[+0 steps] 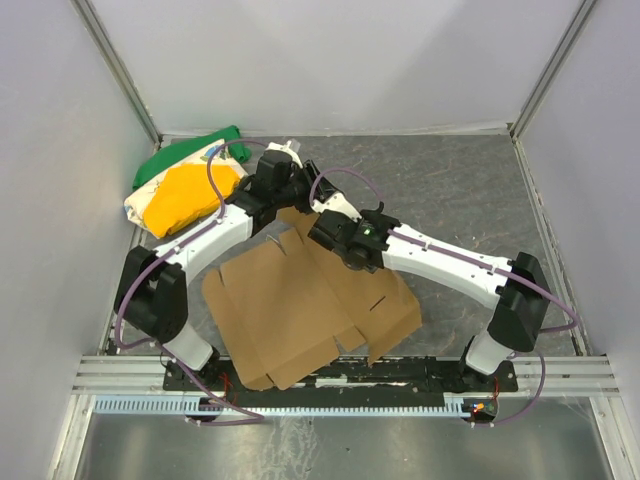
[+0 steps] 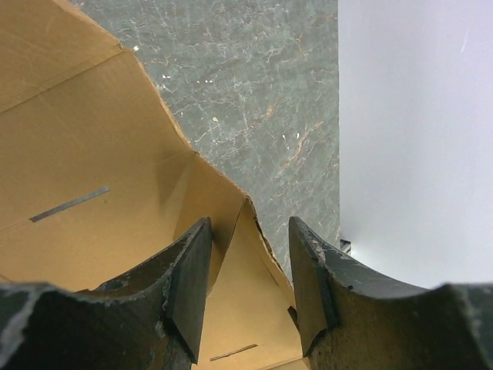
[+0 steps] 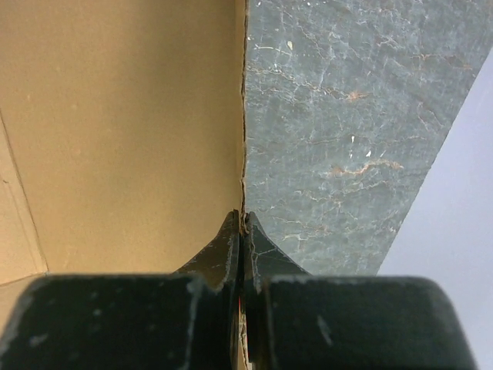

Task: Fold the paper box

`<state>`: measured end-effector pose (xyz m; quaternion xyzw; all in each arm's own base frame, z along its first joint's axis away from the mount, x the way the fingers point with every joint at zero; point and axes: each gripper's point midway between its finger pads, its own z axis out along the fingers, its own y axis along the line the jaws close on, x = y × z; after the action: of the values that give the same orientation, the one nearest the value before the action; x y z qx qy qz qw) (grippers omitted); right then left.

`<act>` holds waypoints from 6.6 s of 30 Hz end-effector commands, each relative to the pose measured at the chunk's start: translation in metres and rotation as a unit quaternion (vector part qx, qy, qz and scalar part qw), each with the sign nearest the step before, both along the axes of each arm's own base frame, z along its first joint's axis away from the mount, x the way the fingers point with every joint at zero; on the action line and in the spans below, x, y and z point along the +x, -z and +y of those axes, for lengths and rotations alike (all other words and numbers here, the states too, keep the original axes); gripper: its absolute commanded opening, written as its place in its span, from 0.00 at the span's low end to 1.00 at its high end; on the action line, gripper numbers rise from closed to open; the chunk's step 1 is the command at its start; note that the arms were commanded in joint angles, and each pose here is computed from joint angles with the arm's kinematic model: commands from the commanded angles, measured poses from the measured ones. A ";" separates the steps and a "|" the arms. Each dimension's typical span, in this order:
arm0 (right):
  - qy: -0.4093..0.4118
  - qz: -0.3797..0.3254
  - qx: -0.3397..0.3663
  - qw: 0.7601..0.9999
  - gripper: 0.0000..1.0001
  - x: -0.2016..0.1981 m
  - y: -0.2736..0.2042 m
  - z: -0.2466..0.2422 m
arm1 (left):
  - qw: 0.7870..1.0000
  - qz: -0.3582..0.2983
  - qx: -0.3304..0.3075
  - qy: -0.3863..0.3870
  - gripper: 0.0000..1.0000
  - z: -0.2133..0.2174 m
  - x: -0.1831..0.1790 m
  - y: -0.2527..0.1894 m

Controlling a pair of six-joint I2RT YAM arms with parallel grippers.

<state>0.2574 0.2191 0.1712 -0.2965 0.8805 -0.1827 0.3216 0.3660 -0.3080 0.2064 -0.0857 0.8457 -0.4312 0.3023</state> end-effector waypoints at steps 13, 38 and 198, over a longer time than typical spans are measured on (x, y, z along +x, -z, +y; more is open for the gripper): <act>0.054 -0.163 -0.087 0.981 0.01 0.026 -0.049 -0.042 | 0.995 -0.086 -0.023 -0.041 0.60 0.031 0.011 -0.078; 0.054 -0.172 -0.123 0.976 0.01 0.029 -0.051 -0.045 | 0.962 -0.018 -0.240 0.133 0.57 -0.028 -0.015 -0.067; 0.345 0.017 0.275 0.897 0.03 -0.119 0.100 -0.133 | 0.946 0.037 -0.293 0.135 0.03 -0.058 -0.022 0.008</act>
<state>0.1466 0.1096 0.0599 0.1316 0.9471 0.0225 0.2919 0.3476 -0.3688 0.1853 -0.0907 0.6987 -0.6928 0.1537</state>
